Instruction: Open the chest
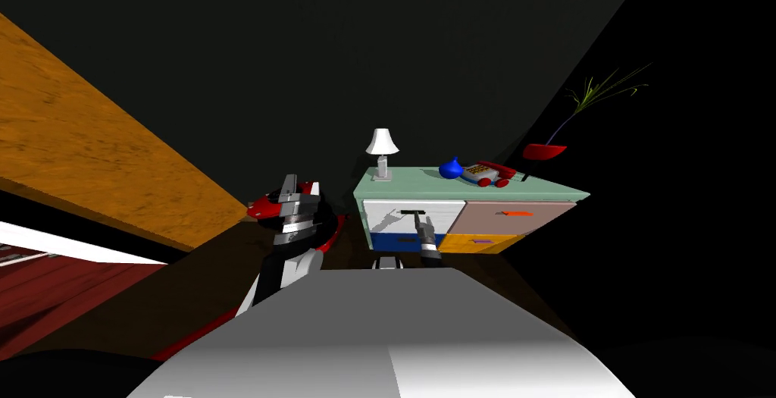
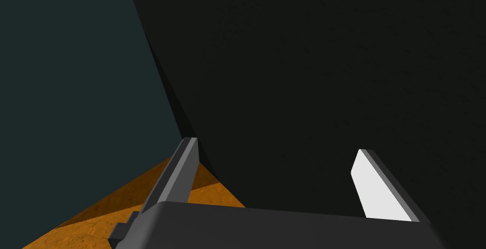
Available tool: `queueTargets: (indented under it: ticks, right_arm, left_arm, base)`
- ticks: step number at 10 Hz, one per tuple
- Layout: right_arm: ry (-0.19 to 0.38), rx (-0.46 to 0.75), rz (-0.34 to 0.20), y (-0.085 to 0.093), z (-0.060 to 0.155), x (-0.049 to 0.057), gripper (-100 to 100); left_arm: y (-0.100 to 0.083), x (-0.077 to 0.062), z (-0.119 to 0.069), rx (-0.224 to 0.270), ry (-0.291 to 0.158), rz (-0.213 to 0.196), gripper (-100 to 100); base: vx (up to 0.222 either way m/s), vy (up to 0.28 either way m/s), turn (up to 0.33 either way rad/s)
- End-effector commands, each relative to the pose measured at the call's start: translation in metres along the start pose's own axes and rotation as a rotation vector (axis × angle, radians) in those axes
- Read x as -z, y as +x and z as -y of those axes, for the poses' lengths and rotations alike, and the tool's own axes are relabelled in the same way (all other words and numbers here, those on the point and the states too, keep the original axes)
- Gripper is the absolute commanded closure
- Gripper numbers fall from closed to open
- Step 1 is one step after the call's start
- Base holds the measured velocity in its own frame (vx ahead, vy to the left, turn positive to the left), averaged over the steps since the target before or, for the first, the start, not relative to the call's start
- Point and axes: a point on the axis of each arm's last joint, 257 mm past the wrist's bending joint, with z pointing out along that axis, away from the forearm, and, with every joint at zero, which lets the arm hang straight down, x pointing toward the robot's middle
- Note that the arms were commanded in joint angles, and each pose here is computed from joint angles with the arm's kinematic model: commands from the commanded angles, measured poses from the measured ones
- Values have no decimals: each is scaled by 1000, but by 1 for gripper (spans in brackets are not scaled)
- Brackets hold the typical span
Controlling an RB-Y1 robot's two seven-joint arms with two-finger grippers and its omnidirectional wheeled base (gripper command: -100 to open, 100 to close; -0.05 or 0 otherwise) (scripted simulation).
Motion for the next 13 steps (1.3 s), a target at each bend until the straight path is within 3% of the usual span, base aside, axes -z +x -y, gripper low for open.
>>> queueTargets:
  ticks: [1,2,4,7,9,10,13]
  right_arm:
    - [-4,-74,10,-7,0,-1,-100]
    - [-13,-132,32,-20,0,1,-100]
    - [-13,-169,32,-20,0,1,-100]
    - [-30,-300,74,-45,1,4,-100]
    - [-32,-345,73,-45,1,4,-100]
    - [-40,-394,94,-57,2,6,-100]
    - [-51,-494,113,-68,4,8,-100]
  left_arm:
    - [0,0,0,0,0,0,0]
    - [0,0,0,0,0,0,0]
    - [0,0,0,0,0,0,0]
    - [0,0,0,0,0,0,0]
    - [0,0,0,0,0,0,0]
    - [0,0,0,0,0,0,0]
    - [0,0,0,0,0,0,0]
  base:
    - [12,16,3]
    - [18,24,-55]
    - [14,19,-12]
    - [23,19,-46]
    - [14,16,-12]
    - [15,13,-55]
    - [20,21,-34]
